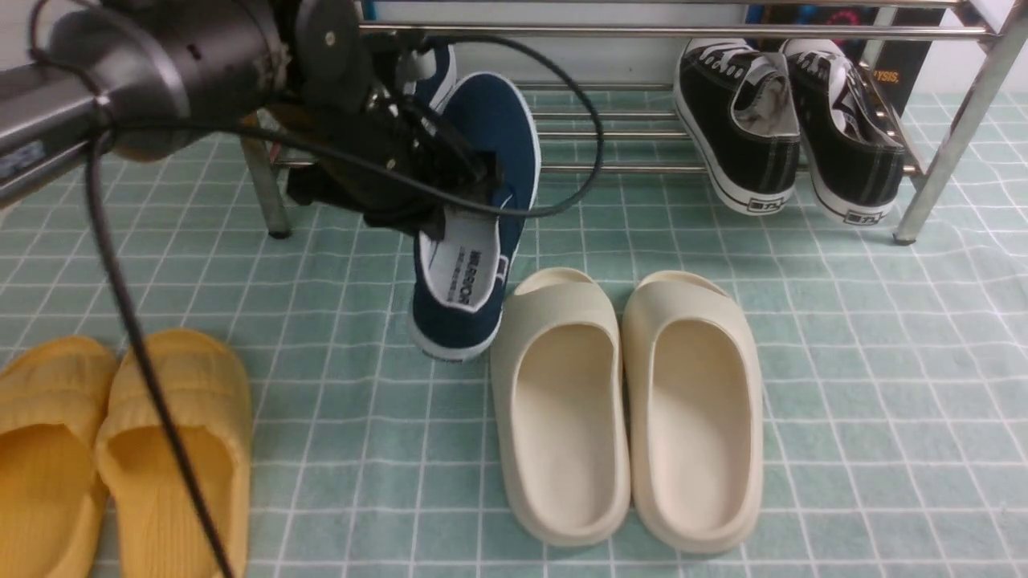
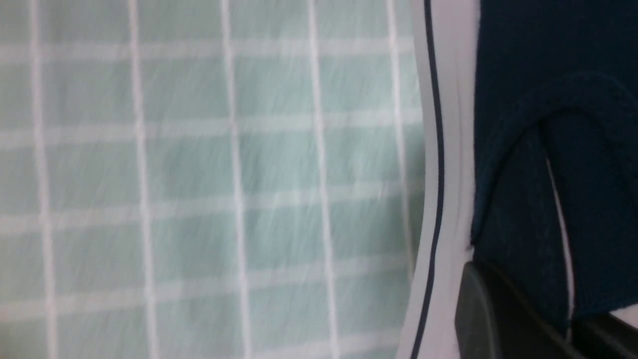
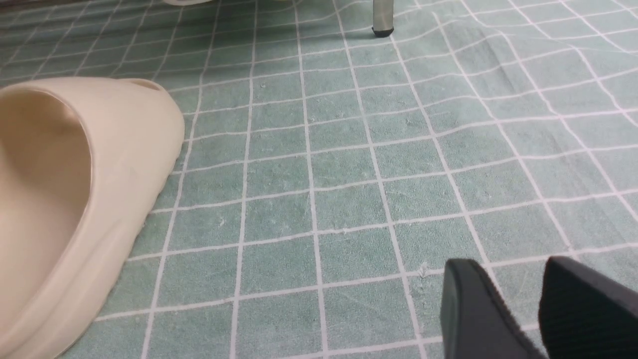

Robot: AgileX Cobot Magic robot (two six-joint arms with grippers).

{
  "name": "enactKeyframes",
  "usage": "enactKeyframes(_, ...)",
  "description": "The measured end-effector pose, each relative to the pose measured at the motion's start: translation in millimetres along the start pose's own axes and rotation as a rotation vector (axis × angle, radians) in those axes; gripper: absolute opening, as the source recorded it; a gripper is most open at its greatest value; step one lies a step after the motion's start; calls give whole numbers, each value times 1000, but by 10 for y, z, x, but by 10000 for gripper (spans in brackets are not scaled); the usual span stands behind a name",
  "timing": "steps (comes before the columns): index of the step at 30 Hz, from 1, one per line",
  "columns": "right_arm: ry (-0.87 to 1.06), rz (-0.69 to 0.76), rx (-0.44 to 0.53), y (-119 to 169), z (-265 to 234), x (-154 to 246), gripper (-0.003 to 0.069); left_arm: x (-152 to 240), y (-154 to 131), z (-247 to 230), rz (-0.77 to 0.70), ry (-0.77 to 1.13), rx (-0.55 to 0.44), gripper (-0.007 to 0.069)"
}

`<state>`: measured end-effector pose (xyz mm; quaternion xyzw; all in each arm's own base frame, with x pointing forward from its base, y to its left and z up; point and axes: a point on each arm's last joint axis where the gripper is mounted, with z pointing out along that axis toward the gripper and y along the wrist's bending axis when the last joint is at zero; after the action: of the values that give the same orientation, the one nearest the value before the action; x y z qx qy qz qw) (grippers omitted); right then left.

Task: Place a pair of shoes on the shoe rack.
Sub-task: Use the left arm to put a shoe into the shoe rack

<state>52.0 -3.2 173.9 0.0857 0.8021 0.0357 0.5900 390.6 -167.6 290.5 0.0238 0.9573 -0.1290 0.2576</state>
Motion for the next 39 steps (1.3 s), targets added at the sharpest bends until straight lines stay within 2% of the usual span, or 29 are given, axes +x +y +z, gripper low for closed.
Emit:
enactKeyframes(8,0,0,0,0,0,0,239,-555,-176,457,5,-17,14,-10)
enactKeyframes(14,0,0,0,0,0,0,239,-820,-71,553,-47,-64,25,-10)
enactKeyframes(16,0,0,0,0,0,0,239,-927,45,594,-80,-93,41,-10)
enactKeyframes(23,0,0,0,0,0,0,239,-989,229,783,-139,-106,75,-10)
enactKeyframes(30,0,0,0,0,0,0,239,-1100,200,756,-128,-224,114,-10)
enactKeyframes(39,0,0,0,0,0,0,239,-1078,248,918,-94,-227,84,-10)
